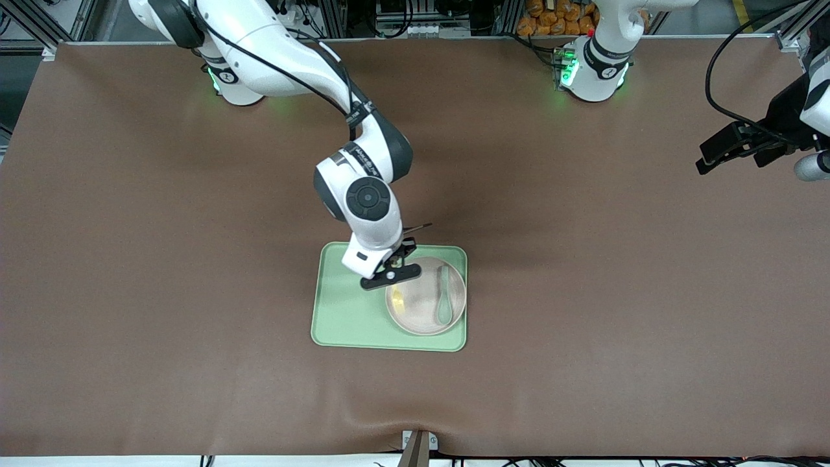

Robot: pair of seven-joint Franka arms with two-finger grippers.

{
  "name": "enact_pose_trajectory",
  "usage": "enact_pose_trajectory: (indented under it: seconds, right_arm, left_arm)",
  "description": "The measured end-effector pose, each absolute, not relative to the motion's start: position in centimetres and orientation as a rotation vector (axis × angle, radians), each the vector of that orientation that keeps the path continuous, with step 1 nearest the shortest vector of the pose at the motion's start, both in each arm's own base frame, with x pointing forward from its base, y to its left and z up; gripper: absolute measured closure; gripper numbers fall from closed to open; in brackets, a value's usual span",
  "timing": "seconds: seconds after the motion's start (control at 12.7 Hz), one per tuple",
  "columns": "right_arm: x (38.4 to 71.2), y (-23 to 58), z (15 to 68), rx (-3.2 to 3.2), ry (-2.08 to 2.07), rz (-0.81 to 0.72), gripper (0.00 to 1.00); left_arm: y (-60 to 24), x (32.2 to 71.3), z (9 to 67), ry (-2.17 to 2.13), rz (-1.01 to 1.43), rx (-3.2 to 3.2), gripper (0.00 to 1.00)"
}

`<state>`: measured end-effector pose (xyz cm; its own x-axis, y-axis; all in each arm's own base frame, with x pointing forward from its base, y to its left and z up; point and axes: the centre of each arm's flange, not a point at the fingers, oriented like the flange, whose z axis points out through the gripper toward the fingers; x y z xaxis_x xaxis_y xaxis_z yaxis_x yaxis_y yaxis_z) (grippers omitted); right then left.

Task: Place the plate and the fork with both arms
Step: 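Lift the fork with the right gripper and carry it beside the plate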

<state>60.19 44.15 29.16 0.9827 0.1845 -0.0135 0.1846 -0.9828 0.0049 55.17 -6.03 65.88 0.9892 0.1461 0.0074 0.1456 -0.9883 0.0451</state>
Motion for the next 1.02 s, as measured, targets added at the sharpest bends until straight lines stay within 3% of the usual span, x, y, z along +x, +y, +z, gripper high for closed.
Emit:
enact_pose_trajectory:
  seconds: [0.47,1.02]
  right_arm:
    - [64.1,35.5,29.4,3.114,0.032,-0.117,0.76]
    - [63.1,32.3,25.3,3.151,-0.052,-0.051,0.76]
  left_arm:
    - [-6.0,55.1,65.9,0.226,0.011,3.089,0.00]
    - [-6.0,55.1,65.9,0.226,0.011,3.089,0.00]
